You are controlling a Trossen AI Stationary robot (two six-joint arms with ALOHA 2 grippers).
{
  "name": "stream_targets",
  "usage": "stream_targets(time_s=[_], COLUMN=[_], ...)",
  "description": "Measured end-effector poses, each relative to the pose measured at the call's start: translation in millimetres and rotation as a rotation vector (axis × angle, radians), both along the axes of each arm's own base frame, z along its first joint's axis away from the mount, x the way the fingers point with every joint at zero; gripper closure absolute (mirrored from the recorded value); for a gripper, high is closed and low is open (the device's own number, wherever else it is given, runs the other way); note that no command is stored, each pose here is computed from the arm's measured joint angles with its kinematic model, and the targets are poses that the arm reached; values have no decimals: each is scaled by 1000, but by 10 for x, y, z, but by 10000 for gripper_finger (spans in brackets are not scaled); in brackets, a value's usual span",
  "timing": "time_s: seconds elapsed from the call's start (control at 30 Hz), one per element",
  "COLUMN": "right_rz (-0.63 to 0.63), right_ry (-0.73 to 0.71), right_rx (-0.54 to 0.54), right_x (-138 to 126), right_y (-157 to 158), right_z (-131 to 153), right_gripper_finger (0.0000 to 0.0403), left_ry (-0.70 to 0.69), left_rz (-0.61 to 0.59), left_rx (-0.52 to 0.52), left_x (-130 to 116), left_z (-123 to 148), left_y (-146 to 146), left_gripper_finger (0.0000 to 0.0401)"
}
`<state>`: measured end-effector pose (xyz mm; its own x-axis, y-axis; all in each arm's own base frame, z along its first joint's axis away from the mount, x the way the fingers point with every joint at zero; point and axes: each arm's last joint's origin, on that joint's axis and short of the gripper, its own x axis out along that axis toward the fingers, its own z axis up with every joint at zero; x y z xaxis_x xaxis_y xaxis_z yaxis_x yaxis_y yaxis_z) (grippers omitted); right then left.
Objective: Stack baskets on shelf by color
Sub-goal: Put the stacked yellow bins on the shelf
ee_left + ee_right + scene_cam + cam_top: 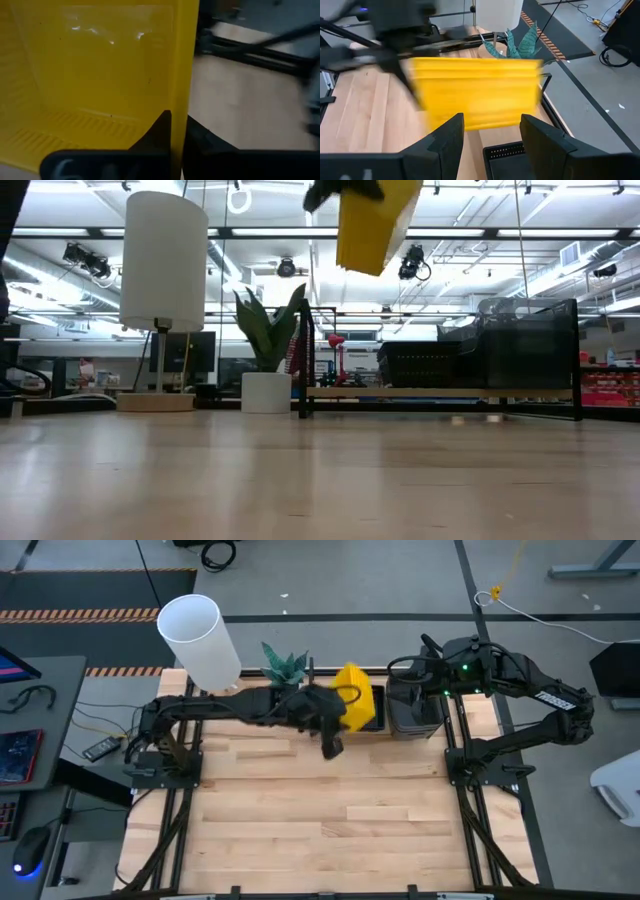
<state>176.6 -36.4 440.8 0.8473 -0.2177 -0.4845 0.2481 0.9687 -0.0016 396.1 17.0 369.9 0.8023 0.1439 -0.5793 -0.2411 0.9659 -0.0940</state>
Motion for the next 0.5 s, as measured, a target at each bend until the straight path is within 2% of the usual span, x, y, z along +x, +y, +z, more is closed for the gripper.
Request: stream_targets(time_s=[0.23, 0.37, 0.5], right_rz=[-9, -16, -52], right_ry=[-5, 1, -2], right_rx=[-6, -9, -31], right_x=[2, -2, -39], right_y=[-4, -5, -10], right_z=[5, 1, 15], right_gripper_finger=[204, 204, 204], left_ry=[67, 109, 207], left_rz=[124, 91, 73], left_rx=[21, -11, -44], left_x=[112, 188, 230], left_z=[-244, -406, -613], left_y=[490, 593, 610], left_gripper_finger=[385, 385, 385])
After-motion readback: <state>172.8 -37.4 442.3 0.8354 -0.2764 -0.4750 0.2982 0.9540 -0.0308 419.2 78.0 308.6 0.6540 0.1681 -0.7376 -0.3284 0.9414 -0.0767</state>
